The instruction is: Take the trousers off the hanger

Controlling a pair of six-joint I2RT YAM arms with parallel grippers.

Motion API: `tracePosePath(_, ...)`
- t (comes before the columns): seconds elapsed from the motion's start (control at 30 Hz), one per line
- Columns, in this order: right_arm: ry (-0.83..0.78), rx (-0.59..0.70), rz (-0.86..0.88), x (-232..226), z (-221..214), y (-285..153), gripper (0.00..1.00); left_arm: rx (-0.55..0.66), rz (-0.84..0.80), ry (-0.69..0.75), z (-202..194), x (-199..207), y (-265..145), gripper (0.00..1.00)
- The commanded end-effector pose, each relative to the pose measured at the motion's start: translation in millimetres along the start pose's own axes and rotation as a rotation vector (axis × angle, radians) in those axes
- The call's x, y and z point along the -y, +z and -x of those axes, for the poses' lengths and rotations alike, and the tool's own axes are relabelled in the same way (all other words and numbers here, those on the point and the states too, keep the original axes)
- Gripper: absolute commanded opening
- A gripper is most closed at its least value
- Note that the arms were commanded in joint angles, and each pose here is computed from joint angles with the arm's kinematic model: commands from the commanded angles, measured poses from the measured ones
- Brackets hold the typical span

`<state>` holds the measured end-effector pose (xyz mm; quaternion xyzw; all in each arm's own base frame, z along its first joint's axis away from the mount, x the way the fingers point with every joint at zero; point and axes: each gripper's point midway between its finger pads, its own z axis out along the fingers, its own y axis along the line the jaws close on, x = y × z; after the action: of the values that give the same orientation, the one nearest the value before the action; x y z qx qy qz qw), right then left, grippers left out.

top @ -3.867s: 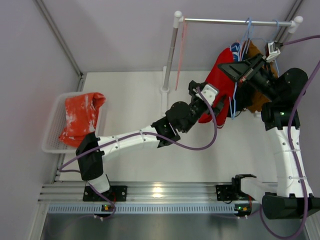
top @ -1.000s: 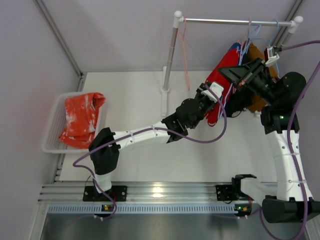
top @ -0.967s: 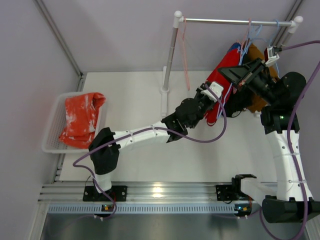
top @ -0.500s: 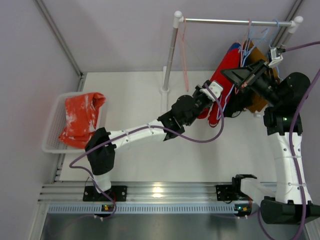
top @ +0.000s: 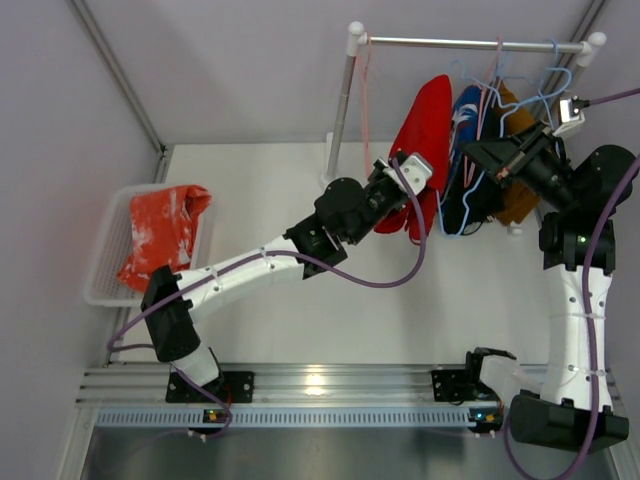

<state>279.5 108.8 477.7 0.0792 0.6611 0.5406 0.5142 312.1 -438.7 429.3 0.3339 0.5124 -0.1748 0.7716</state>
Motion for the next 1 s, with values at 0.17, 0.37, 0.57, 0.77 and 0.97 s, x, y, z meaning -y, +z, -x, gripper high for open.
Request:
tracePosePath(0.17, -0.205, 0.125, -0.127, 15, 33, -3, 0.00, 0.311, 0.000, -0.101, 131, -42, -25, 0.00)
tracePosePath(0.37, -0.246, 0.139, -0.270, 50, 35, -8, 0.00, 0.337, -0.040, -0.167, 154, -43, -29, 0.00)
tracePosePath(0.57, -0.274, 0.114, -0.374, 86, 28, -11, 0.00, 0.404, -0.035, -0.224, 189, -54, -31, 0.00)
tracePosePath(0.77, -0.268, 0.057, -0.402, 110, 5, -15, 0.00, 0.478, 0.074, -0.210, 230, -86, -25, 0.00)
tracePosePath(0.97, -0.253, 0.004, -0.428, 131, -21, -24, 0.00, 0.621, 0.201, -0.150, 281, -123, -36, 0.00)
